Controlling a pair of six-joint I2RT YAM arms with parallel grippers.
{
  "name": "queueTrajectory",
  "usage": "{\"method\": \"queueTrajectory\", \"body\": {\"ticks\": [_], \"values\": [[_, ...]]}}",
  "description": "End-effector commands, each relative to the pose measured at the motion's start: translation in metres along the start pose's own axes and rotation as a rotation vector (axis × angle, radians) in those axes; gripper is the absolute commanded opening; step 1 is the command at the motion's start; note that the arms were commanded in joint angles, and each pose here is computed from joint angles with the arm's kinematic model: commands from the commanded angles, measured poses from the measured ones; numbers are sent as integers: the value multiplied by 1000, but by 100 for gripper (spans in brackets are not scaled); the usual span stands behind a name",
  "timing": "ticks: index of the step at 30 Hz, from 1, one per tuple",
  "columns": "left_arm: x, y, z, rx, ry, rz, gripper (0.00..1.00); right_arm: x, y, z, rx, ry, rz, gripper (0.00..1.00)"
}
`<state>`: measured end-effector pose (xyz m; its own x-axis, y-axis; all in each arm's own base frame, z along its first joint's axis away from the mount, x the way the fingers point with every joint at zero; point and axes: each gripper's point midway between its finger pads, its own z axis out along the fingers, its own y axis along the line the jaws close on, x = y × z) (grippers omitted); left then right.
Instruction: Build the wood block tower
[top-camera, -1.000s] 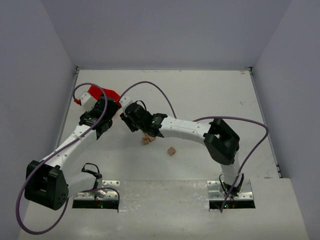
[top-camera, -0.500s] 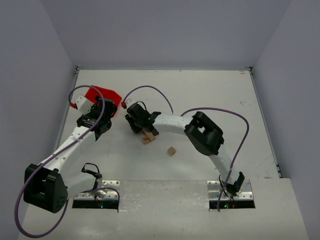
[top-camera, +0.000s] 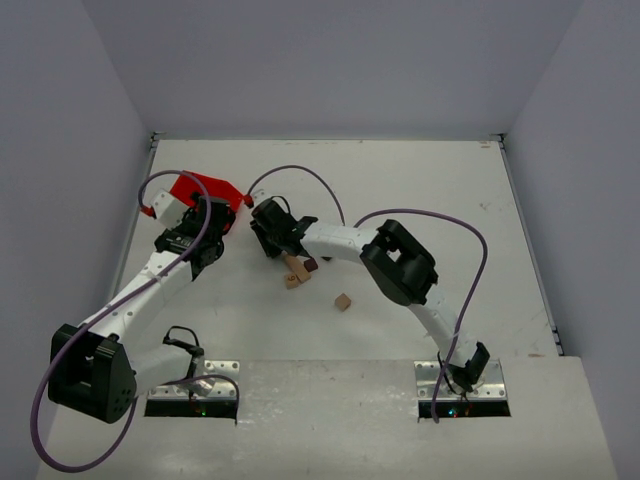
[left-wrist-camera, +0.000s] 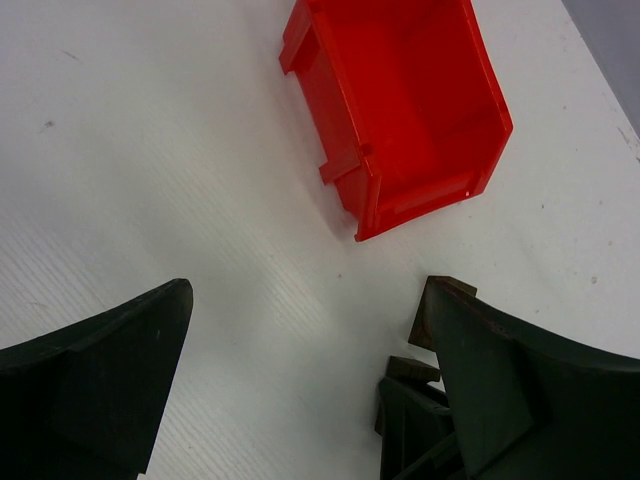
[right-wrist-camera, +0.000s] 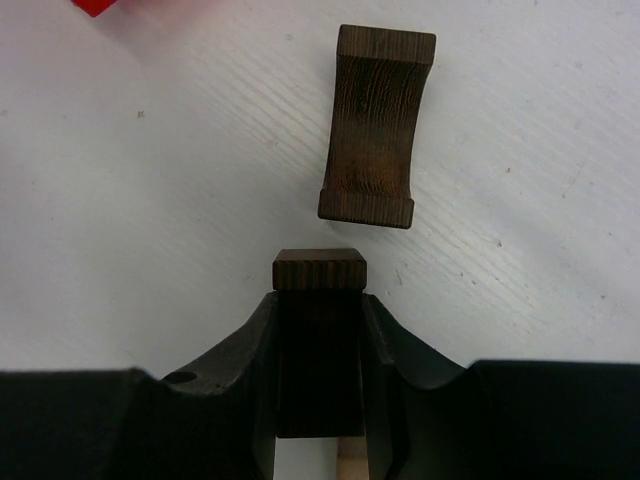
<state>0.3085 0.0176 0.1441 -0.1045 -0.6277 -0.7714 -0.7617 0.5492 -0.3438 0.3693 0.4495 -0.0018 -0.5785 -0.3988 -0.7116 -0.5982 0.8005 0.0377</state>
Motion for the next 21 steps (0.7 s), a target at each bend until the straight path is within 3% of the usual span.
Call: {"method": "queueTrajectory", "body": {"ticks": [1,21], "values": [[-9,-4,3,8,-32,-35,100,-8,-14,5,70,-11,2,16],[-7,-6,2,21,-22,-34,100,-4,-20,6,88,-7,-8,21]]}}
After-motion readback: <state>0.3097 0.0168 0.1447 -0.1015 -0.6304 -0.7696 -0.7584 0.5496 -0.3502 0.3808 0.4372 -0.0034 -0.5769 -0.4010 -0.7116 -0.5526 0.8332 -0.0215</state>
